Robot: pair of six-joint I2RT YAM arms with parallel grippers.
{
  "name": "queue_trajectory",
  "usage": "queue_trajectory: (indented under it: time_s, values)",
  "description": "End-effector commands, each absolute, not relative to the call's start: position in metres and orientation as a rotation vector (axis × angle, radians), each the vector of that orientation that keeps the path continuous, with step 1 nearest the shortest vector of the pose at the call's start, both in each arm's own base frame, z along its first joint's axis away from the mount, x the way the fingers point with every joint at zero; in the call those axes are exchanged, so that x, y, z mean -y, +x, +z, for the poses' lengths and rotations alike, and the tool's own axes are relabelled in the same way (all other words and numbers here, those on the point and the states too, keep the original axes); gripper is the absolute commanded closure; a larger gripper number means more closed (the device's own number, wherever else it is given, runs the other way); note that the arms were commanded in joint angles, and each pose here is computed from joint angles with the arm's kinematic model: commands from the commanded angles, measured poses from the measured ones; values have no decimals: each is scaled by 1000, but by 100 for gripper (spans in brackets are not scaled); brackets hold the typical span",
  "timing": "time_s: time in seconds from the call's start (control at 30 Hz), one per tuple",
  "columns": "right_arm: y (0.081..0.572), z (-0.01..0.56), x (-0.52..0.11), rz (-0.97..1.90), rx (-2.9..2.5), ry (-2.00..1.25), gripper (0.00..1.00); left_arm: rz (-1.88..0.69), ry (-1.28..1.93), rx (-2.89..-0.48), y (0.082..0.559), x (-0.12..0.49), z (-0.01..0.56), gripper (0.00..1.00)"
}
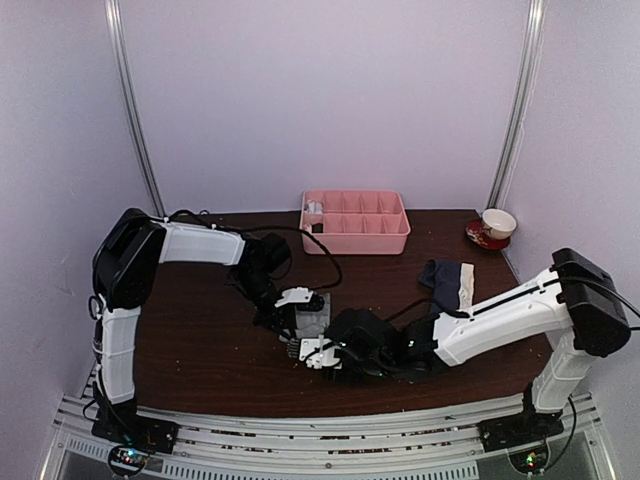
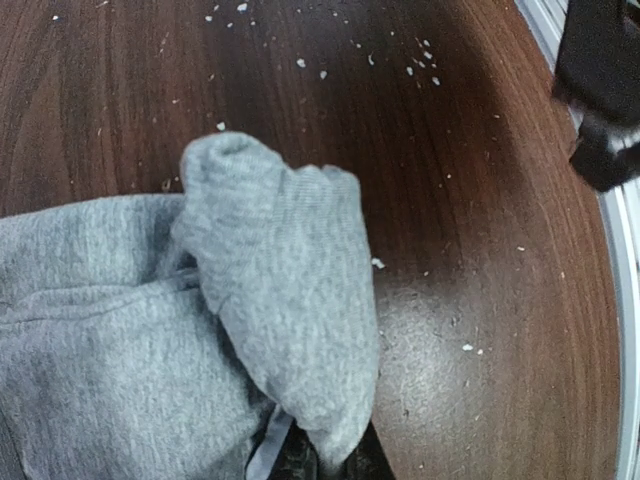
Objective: Roll the underwear
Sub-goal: Roll the underwear at the center of the board.
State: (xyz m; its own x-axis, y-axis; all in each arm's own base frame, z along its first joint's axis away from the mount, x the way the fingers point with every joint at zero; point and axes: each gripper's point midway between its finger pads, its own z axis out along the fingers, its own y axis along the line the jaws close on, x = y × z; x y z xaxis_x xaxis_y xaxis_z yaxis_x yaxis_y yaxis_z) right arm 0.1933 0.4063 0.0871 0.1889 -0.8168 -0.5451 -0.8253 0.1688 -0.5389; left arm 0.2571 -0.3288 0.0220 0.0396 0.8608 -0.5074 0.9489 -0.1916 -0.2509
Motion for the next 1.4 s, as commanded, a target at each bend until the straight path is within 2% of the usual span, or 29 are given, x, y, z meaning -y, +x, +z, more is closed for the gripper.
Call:
queue_trajectory:
  time_s: [0.0, 0.4, 0.7, 0.77, 0.83, 0.93, 1.07, 1.13, 1.37]
  values:
    - [225, 86, -422, -122, -1559, -1621, 42, -850, 2207, -2056, 244, 304, -5, 100]
    - [254, 54, -426, -143, -1620, -1656, 43, -855, 2209, -2053, 244, 304, -6, 100]
    - [259, 36, -427, -125, -1655, -1672, 51, -860, 2210, -2052, 244, 304, -7, 100]
    - [259, 33, -427, -122, -1663, -1677, 57, -856, 2211, -2050, 245, 304, -8, 100]
    - [260, 30, -426, -109, -1689, -1682, 69, -851, 2216, -2050, 245, 304, -8, 100]
    - [263, 26, -423, -87, -1731, -1671, 80, -827, 2218, -2041, 247, 303, -6, 100]
    - [264, 21, -418, -64, -1780, -1668, 88, -791, 2213, -2013, 249, 302, 0, 100]
    - [263, 19, -417, -43, -1803, -1670, 90, -782, 2216, -1996, 248, 301, 4, 93]
    - [257, 17, -415, 55, -1877, -1685, 92, -619, 2159, -1923, 263, 300, 26, 52]
